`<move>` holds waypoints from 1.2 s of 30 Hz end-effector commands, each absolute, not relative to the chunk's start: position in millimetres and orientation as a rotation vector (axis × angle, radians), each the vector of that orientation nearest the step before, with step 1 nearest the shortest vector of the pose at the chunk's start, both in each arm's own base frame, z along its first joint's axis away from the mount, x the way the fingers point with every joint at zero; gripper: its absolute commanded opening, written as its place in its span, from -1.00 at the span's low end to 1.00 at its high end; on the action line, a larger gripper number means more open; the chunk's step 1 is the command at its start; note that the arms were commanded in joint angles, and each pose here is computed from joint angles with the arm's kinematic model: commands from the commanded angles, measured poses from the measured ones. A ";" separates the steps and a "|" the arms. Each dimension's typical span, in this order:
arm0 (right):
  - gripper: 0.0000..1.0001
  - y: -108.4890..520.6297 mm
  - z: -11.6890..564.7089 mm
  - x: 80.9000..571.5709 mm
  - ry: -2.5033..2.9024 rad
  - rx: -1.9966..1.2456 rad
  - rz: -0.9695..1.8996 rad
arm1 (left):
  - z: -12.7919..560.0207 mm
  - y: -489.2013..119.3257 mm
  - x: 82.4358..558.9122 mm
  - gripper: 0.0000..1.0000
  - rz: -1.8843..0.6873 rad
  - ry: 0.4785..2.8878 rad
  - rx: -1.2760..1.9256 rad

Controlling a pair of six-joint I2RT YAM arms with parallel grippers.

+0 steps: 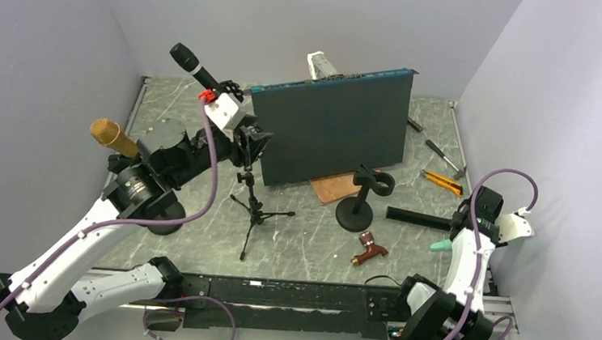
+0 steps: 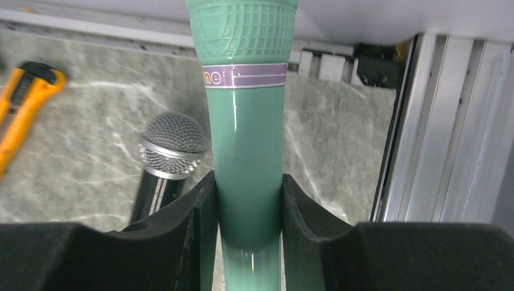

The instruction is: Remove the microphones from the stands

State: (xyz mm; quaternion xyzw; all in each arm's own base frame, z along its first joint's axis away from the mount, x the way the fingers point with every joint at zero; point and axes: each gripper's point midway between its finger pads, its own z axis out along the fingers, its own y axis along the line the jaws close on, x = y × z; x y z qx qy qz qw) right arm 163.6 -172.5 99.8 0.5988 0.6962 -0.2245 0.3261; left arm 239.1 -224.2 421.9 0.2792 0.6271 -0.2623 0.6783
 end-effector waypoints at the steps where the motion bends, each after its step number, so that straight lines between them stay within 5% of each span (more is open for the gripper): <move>1: -1.00 -171.2 86.8 156.4 1.770 1.729 -0.589 | 437.4 -221.7 242.6 0.09 -0.564 1.340 0.602; 15: -0.96 -148.8 30.2 178.2 1.820 1.848 -0.303 | 444.9 -211.3 225.1 0.09 -0.608 1.333 0.580; 26: 0.72 -158.4 54.2 184.0 1.800 1.726 -0.321 | 440.3 -187.3 212.0 0.12 -0.548 1.406 0.581; 36: 0.99 -140.5 179.2 229.8 1.750 1.346 -0.146 | 415.2 -136.7 202.9 0.05 -0.409 1.503 0.443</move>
